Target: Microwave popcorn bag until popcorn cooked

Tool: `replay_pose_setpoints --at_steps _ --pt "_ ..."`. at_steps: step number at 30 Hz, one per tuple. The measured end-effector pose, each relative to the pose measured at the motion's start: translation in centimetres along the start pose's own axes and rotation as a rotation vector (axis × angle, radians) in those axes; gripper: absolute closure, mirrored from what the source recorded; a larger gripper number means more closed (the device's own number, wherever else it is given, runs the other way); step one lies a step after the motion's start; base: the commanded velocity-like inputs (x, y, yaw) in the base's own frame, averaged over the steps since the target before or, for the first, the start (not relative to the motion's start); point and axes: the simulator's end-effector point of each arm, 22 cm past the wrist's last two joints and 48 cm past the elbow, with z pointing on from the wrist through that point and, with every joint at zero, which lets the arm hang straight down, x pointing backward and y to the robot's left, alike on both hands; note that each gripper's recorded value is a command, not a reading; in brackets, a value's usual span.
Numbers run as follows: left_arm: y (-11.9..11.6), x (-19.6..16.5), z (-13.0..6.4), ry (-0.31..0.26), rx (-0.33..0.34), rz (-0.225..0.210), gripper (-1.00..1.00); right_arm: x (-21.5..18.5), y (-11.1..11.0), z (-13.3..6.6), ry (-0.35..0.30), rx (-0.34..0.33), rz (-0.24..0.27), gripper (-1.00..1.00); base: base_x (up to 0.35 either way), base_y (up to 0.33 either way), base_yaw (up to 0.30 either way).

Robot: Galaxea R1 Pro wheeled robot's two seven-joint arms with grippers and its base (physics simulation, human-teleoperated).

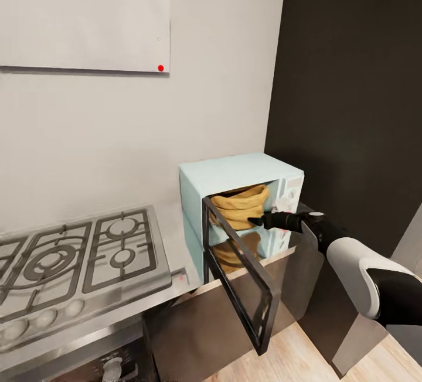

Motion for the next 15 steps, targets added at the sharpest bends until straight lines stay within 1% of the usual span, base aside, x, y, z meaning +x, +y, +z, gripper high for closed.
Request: replay_pose_setpoints --at_steps 4,10,12,15 --pt "-0.1 0.1 0.0 0.001 0.002 -0.001 -1.00 0.0 0.1 0.1 0.000 -0.001 -0.001 -1.00 0.000 0.000 0.030" --pt "-0.2 0.0 0.0 0.001 0.001 -0.003 -1.00 -0.7 0.2 0.4 -0.025 0.009 -0.025 -1.00 0.006 0.000 0.001" --pt "-0.1 0.0 0.0 0.000 0.000 -0.004 -1.00 -1.0 0.2 0.4 -0.040 0.012 -0.036 -1.00 0.106 0.000 0.000" --pt "-0.1 0.1 0.0 0.000 0.000 -0.004 -1.00 -1.1 0.3 0.5 -0.046 0.012 -0.039 -1.00 0.171 0.000 0.000"
